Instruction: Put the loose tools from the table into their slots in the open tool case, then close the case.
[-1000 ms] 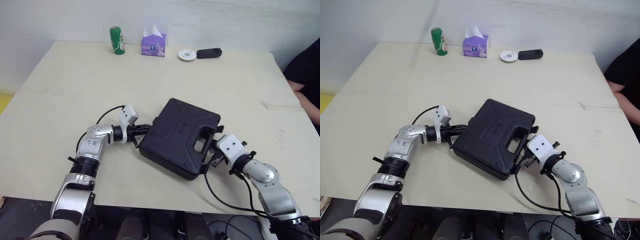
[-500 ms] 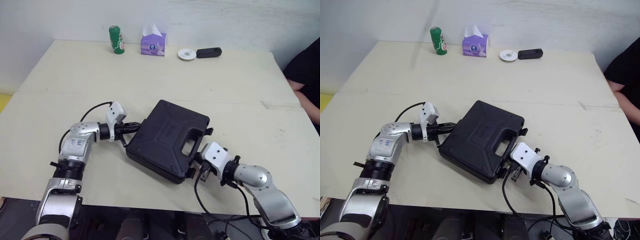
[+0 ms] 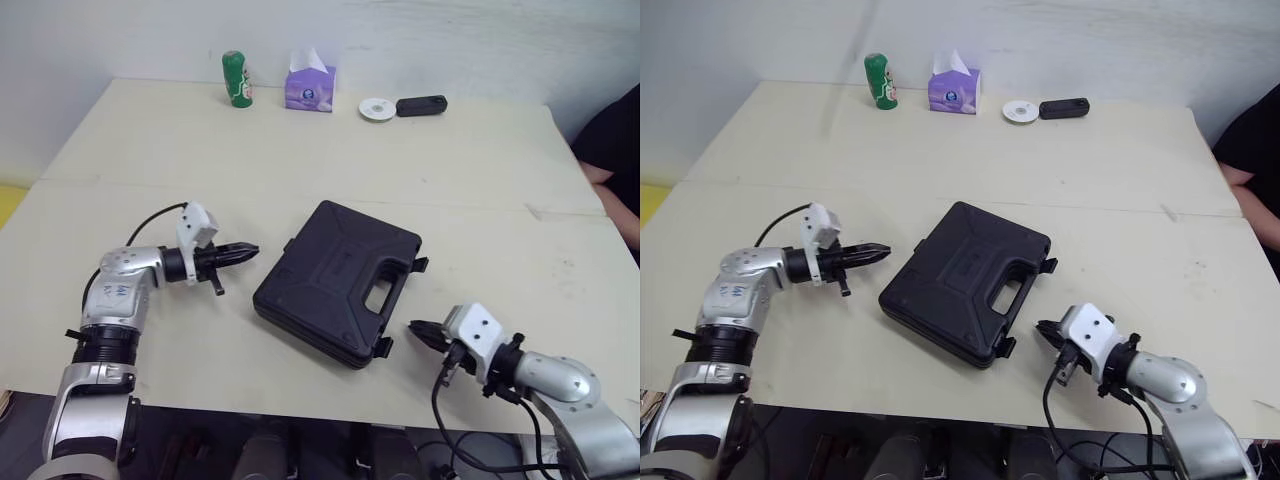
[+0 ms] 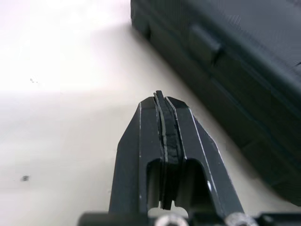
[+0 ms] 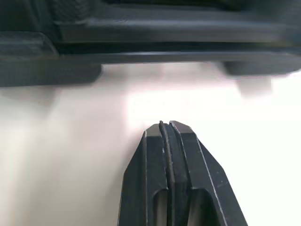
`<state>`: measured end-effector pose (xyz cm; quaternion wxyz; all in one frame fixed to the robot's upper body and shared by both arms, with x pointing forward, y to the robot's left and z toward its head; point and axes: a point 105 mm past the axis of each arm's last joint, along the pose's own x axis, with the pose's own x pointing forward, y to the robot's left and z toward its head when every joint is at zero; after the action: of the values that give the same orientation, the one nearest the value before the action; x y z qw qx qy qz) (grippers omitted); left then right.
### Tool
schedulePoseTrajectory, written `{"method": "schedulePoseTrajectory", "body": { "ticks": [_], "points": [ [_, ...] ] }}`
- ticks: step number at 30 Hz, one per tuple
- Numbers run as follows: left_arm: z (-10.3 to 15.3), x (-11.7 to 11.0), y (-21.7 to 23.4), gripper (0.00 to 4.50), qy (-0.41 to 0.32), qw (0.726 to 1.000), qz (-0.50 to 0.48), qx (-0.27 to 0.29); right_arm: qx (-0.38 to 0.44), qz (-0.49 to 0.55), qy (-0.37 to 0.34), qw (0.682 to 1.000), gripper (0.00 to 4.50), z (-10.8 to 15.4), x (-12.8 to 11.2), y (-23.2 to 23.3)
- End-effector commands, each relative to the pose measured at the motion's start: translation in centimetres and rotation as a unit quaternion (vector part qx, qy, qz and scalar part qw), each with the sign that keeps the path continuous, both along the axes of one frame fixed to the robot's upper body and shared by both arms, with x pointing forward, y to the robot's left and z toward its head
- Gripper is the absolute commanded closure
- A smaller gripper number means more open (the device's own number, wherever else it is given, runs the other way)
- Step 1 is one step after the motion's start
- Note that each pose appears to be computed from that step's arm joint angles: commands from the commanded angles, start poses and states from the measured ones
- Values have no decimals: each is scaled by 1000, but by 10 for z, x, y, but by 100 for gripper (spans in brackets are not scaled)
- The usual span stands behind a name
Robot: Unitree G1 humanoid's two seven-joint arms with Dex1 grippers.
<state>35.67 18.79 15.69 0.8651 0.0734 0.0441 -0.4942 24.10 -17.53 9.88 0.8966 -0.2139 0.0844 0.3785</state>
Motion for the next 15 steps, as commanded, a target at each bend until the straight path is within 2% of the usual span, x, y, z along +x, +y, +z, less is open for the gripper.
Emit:
{"method": "schedulePoseTrajectory", "body": {
  "ticks": [1, 7, 13, 15],
  "points": [
    [46, -14, -13, 447, -72, 995, -51, -44, 11, -29, -30, 999, 450, 9, -1, -25],
    [76, -38, -78, 447, -110, 979, -163, -50, 26, -85, -61, 994, 450, 15, 6, -50],
    [80, -30, -137, 447, -96, 977, -183, -45, 52, -113, -72, 990, 450, 21, 13, -60],
    [79, -25, -157, 447, -74, 980, -182, -17, 59, -120, -79, 988, 450, 25, 18, -61]
  ]
}}
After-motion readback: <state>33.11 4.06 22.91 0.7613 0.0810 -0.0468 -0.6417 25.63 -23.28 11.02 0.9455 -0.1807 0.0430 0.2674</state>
